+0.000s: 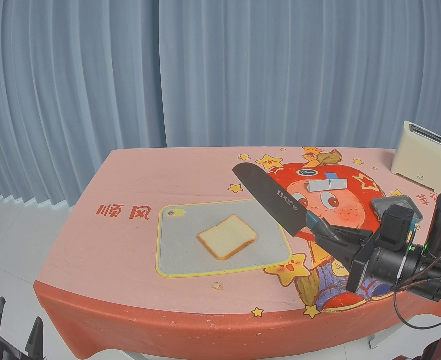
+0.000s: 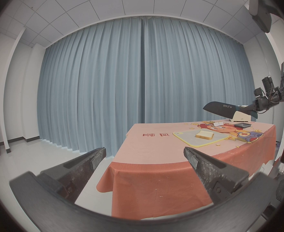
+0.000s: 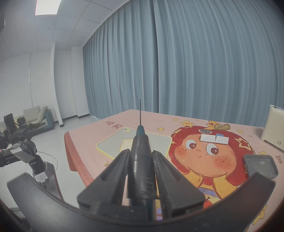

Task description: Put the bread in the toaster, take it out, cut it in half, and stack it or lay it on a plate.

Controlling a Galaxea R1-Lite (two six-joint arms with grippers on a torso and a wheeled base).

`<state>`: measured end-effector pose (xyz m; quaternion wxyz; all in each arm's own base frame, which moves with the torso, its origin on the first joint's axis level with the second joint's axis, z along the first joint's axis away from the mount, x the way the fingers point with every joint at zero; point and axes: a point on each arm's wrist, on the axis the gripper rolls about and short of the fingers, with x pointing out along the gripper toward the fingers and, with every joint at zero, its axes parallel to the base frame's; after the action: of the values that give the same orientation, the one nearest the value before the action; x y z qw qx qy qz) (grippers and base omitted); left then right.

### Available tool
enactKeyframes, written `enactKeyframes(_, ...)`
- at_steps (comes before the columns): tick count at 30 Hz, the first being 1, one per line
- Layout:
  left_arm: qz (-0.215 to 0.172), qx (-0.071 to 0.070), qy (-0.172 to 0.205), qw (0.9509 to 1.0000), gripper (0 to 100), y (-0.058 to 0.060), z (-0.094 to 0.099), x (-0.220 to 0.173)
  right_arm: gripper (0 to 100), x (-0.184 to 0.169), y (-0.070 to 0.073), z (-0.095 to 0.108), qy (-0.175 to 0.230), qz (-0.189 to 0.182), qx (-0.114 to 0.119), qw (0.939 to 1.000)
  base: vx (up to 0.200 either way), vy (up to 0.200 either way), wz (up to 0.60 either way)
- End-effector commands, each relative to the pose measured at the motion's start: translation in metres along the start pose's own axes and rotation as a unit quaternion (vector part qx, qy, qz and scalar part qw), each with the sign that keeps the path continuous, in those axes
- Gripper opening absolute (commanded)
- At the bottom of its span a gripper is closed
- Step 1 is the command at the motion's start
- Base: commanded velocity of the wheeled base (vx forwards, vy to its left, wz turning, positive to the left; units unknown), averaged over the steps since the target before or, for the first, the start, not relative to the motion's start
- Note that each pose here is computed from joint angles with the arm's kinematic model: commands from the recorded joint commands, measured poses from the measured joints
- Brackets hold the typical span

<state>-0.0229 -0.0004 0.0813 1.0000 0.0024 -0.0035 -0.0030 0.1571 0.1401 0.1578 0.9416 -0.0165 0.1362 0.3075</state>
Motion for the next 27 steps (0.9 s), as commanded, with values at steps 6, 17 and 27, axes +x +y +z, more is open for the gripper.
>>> enactKeyframes(6, 0.001, -0.002, 0.001, 1.0000, 100, 0.000, -0.005, 0.000, 0, 0.003, 0.006, 0.000, 0.001, 0.016, -0.007, 0.9999, 0.000, 0.000, 0.00)
enactKeyframes(17, 0.001, -0.006, 0.000, 1.0000, 100, 0.000, -0.005, 0.000, 0, 0.010, 0.009, -0.008, 0.024, 0.014, -0.010, 0.9996, 0.000, 0.000, 0.00)
enactKeyframes(27, -0.002, -0.005, -0.004, 1.0000, 100, 0.000, -0.004, 0.000, 0, 0.010, 0.010, -0.010, 0.028, 0.013, -0.013, 0.9994, 0.000, 0.000, 0.00)
